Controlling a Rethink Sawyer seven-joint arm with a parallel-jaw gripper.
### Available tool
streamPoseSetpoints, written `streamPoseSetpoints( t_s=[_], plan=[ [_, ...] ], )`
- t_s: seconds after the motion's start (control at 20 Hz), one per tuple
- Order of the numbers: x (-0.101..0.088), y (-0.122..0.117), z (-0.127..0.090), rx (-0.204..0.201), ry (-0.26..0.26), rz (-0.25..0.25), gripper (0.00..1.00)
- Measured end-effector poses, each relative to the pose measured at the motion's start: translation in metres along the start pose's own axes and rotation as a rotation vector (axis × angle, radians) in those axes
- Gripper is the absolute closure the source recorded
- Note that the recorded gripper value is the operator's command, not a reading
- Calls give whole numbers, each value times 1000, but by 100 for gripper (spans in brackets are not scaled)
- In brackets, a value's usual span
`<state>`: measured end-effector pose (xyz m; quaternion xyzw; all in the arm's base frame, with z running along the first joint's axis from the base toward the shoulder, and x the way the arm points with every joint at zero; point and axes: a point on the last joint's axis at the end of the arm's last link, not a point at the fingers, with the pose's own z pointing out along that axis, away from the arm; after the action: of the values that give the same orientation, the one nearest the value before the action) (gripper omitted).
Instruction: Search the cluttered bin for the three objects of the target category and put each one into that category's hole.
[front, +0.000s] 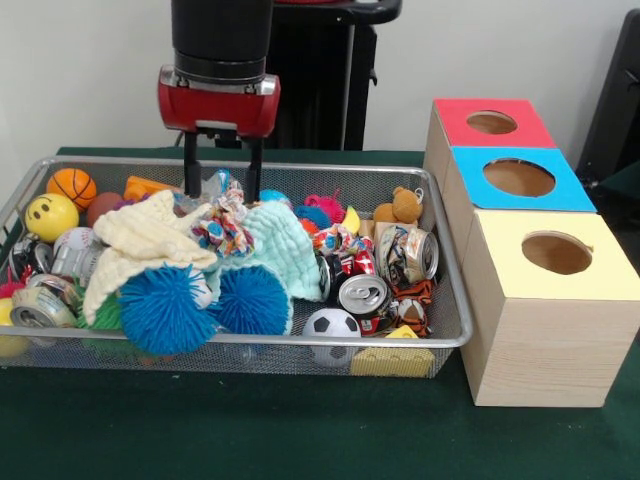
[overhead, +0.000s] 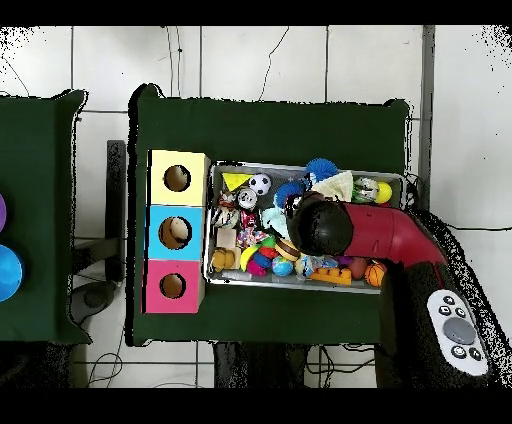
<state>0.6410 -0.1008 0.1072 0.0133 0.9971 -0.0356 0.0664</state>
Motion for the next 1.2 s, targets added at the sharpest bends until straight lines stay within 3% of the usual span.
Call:
streamPoseSetpoints(
  t_s=[0.85,1.2],
  plan=[
    [38,24,79,-69,67,2,0],
    [42,17,82,-72,79,14,0]
  ],
)
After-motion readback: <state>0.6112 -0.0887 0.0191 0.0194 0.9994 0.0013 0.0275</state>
